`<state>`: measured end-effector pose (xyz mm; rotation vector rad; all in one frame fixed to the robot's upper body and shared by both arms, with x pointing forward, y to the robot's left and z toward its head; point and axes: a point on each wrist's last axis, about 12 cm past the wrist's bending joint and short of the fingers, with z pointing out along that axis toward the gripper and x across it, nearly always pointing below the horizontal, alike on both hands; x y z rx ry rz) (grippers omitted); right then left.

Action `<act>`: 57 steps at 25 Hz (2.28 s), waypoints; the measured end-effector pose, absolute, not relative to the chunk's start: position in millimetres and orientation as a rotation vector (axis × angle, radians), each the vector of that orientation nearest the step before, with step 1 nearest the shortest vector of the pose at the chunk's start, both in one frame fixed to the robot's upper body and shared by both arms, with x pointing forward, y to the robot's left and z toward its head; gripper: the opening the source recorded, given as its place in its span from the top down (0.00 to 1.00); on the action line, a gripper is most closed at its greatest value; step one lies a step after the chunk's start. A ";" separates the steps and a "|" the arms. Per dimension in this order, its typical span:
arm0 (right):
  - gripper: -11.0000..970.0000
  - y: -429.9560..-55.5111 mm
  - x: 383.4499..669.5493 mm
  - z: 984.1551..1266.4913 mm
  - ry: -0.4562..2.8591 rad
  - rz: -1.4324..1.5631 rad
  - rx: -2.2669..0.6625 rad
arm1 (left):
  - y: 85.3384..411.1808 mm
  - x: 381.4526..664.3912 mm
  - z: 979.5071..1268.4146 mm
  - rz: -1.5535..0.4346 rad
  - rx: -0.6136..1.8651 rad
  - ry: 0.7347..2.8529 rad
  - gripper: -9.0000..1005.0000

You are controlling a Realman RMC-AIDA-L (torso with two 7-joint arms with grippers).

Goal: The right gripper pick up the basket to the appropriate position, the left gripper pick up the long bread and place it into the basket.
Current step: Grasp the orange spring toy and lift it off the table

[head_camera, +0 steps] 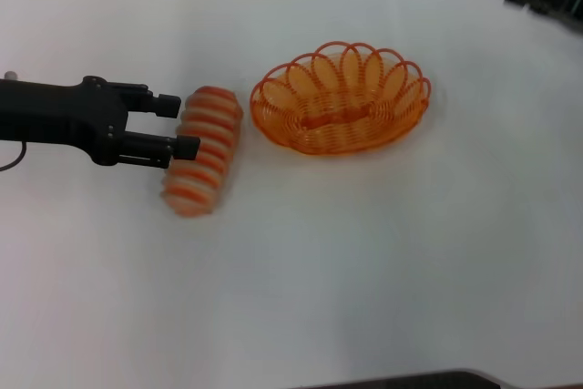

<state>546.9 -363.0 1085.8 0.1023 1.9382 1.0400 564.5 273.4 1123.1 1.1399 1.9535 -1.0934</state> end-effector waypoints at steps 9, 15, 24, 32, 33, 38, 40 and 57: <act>0.54 -343.5 535.8 1109.5 1.751 0.911 -0.621 | 271.5 563.7 1121.6 -1.103 1.123 1.950 0.22; 0.54 -329.5 529.3 1114.2 1.913 1.013 -0.980 | 268.1 564.2 1119.4 -1.114 1.092 1.963 0.22; 0.54 -329.7 534.1 1105.8 2.001 0.954 -0.976 | 263.4 585.7 1132.1 -1.057 0.882 2.244 0.22; 0.54 -326.8 538.4 1097.9 2.023 0.893 -0.953 | 221.8 601.0 1159.7 -0.651 0.885 2.621 0.22; 0.54 -327.1 538.7 1096.9 2.026 0.884 -0.948 | 216.3 601.9 1161.8 -0.621 0.883 2.634 0.22; 0.54 -327.6 537.7 1091.2 2.037 0.863 -0.929 | 192.6 608.7 1163.6 -0.550 0.809 2.714 0.22; 0.54 -327.4 536.6 1089.5 2.036 0.868 -0.928 | 187.4 609.9 1161.2 -0.523 0.793 2.738 0.22; 0.54 -325.3 537.6 1090.3 2.024 0.876 -0.929 | 172.6 612.3 1141.8 -0.446 0.708 2.821 0.22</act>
